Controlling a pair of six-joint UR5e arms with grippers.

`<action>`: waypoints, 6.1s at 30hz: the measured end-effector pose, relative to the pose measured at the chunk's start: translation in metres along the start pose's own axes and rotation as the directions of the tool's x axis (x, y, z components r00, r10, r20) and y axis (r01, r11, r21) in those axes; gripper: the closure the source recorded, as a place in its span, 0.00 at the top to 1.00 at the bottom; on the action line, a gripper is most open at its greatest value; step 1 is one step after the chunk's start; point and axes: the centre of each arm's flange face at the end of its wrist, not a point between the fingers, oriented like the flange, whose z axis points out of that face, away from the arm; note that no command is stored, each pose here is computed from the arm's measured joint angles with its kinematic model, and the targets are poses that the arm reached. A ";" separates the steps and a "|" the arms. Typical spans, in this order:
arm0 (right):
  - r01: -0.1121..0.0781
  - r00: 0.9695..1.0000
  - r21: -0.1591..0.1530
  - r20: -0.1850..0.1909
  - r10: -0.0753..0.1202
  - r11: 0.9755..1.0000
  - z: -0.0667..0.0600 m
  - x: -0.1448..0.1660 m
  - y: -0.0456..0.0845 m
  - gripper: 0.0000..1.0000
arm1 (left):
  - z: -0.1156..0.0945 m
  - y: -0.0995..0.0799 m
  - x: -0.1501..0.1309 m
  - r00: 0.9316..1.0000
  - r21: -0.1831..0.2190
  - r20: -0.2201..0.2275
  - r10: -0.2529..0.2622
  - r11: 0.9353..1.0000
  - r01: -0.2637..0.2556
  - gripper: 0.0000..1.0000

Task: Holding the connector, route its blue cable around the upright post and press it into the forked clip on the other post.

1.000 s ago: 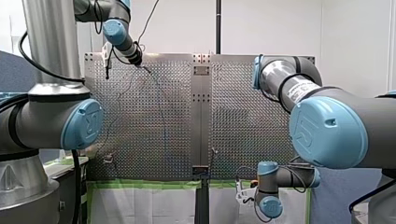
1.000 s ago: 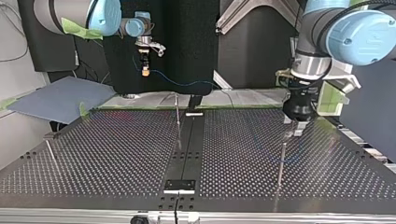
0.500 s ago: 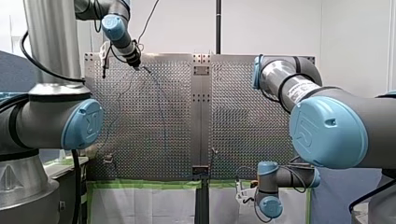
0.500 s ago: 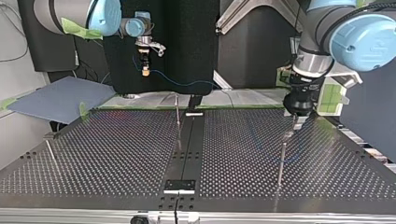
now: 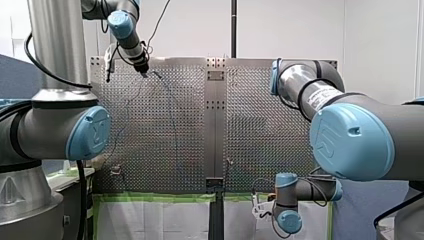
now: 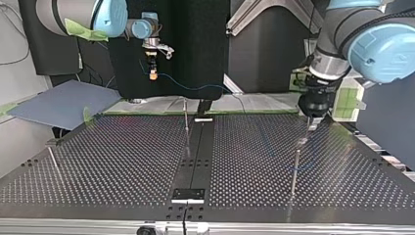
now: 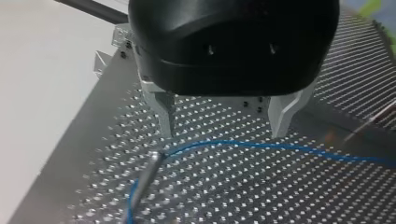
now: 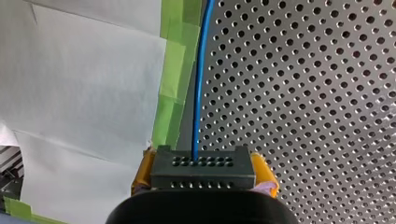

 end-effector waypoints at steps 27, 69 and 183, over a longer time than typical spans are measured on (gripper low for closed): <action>0.000 1.000 0.003 0.001 0.000 1.000 0.000 0.000 -0.001 0.00 | -0.012 0.008 0.007 0.997 -0.078 -0.074 -0.006 0.997 0.000 1.00; 0.001 1.000 0.008 0.002 -0.001 1.000 -0.002 0.000 -0.004 0.00 | -0.045 -0.002 -0.085 0.986 -0.072 0.139 -0.091 0.992 0.102 1.00; 0.007 1.000 0.035 0.003 -0.008 0.999 -0.002 0.002 -0.018 0.00 | 0.152 0.044 -0.086 0.748 0.231 0.476 -0.462 0.887 0.401 1.00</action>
